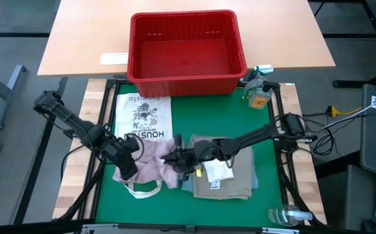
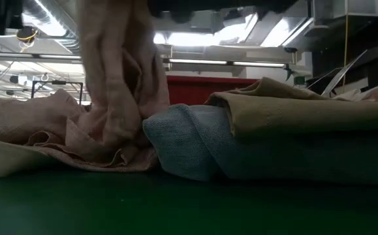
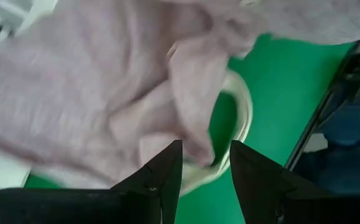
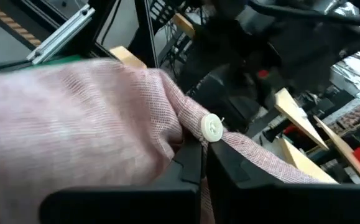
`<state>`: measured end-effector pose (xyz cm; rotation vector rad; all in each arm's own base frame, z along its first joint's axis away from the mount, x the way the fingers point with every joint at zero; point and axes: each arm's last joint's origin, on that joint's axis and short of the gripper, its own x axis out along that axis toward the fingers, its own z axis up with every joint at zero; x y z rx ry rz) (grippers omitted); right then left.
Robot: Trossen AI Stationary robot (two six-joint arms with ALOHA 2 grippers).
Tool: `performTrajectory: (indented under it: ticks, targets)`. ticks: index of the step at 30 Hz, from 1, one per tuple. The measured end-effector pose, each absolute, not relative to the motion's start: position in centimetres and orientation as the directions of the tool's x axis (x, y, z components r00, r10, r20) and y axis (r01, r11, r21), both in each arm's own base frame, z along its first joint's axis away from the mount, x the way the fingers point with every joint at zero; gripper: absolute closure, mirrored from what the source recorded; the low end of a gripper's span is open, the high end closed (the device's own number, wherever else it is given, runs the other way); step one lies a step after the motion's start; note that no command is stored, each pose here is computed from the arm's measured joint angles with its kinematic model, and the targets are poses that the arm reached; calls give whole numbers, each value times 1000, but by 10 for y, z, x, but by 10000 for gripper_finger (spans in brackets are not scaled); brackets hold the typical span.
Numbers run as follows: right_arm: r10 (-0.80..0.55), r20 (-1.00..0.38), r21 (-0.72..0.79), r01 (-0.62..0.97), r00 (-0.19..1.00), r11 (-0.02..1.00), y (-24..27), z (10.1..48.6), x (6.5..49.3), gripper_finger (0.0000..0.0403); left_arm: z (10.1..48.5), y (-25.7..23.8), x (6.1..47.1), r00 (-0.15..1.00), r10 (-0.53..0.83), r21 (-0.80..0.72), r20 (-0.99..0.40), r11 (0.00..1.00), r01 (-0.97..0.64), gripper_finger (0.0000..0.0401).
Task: Fold laundry
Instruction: Fold the pink polo
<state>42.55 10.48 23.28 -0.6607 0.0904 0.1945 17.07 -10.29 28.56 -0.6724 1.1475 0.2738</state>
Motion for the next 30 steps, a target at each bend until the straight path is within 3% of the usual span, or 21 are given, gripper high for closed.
performTrajectory:
  ticks: [9, 18, 30]
  targets:
    - [181, -96, -600, -202, 979, 774, 119, 215, 491, 393, 286, -101, 159, 297, -196, -343, -935, 719, -605, 273]
    - [158, -27, -597, -142, 987, 789, 112, 208, 541, 393, 284, -105, 144, 106, -305, -286, -947, 642, -711, 273]
    - [131, -86, -594, -157, 988, 789, 91, 170, 563, 393, 284, -107, 141, 131, -255, -270, -958, 647, -713, 273]
